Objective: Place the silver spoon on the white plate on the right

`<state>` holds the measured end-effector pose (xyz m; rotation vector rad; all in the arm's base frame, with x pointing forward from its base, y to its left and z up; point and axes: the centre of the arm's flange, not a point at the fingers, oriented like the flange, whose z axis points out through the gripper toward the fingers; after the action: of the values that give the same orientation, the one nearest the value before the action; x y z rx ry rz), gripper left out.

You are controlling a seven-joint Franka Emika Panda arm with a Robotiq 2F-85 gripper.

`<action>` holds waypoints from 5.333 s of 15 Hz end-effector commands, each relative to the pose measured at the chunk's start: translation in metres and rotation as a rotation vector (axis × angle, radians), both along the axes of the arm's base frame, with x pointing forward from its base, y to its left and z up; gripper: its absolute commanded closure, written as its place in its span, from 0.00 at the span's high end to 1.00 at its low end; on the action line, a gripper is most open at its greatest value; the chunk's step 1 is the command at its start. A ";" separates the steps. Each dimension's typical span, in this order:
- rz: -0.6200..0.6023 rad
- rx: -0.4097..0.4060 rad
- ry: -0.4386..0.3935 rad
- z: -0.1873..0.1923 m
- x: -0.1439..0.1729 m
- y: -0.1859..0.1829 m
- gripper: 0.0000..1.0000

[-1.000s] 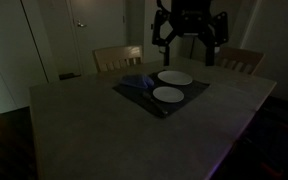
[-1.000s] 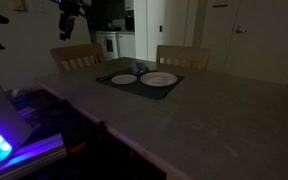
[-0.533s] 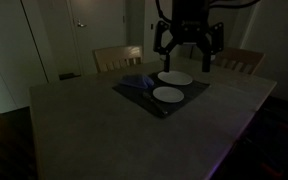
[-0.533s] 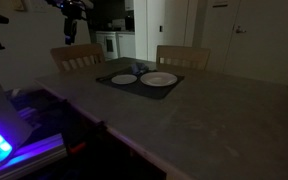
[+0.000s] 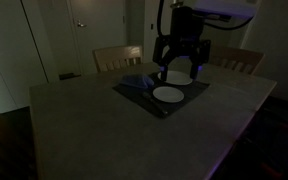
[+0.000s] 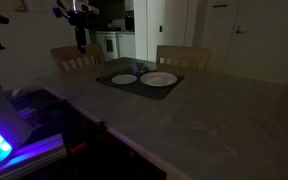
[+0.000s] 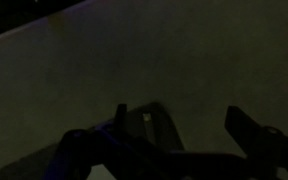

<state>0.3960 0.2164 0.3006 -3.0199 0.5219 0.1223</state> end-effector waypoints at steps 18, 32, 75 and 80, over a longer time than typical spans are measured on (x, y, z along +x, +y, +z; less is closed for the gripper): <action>0.066 -0.139 -0.084 -0.057 0.042 -0.016 1.00; -0.044 -0.011 -0.144 -0.124 0.072 -0.020 1.00; -0.008 0.231 -0.229 -0.154 0.076 -0.068 0.76; -0.007 0.210 -0.219 -0.152 0.079 -0.070 0.75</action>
<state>0.4762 0.1510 0.1443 -2.7511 0.4771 -0.1579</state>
